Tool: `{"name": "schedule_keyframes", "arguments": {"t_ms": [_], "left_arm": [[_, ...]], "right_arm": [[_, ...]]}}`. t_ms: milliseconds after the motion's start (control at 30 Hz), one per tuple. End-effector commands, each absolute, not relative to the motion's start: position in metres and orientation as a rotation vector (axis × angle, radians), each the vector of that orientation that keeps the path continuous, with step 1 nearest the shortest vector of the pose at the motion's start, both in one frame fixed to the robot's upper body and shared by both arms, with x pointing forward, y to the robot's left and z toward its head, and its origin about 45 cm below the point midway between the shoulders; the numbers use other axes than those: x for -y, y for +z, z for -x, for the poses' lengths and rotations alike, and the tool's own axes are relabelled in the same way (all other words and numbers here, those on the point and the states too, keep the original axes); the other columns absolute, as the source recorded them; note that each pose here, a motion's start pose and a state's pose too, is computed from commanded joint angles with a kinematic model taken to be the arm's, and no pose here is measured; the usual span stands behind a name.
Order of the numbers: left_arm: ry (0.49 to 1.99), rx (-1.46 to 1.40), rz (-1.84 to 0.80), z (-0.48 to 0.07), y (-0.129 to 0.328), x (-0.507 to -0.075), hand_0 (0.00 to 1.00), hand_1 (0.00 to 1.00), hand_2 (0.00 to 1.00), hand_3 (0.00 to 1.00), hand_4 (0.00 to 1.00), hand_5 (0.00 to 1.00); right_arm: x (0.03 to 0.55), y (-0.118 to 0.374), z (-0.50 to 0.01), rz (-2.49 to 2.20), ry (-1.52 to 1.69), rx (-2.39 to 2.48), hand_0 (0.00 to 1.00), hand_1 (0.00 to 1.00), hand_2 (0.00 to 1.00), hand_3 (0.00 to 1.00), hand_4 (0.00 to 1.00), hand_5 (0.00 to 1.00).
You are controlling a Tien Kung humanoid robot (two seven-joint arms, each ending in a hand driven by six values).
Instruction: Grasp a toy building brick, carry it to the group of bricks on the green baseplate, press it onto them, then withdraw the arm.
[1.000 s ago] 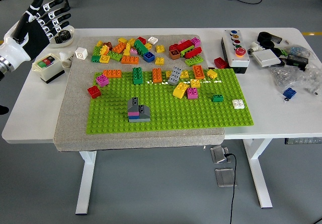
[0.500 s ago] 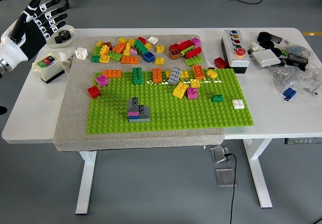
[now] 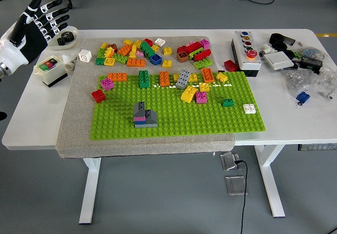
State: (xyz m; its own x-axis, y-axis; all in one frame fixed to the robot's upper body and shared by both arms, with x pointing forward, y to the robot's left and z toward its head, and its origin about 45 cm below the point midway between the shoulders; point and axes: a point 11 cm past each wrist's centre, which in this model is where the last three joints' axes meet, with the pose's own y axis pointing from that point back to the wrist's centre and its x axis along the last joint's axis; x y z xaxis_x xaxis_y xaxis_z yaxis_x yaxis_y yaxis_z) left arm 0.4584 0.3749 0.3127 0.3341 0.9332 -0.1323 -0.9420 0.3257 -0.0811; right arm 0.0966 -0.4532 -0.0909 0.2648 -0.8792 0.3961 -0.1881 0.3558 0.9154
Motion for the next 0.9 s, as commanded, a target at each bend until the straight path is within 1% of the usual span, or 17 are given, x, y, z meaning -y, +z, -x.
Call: {"name": "schedule_keyframes", "arguments": {"t_ms": [900], "left_arm": [[1.238, -0.067, 0.164, -0.4592, 0.3151, -0.376, 0.998, 0.928, 0.849, 0.866, 0.998, 0.726]], "right_arm": [[0.4541, -0.0905, -0.0968, -1.134, -0.643, 1.248, 0.737, 0.636, 0.69, 0.554, 0.799, 0.509]]}}
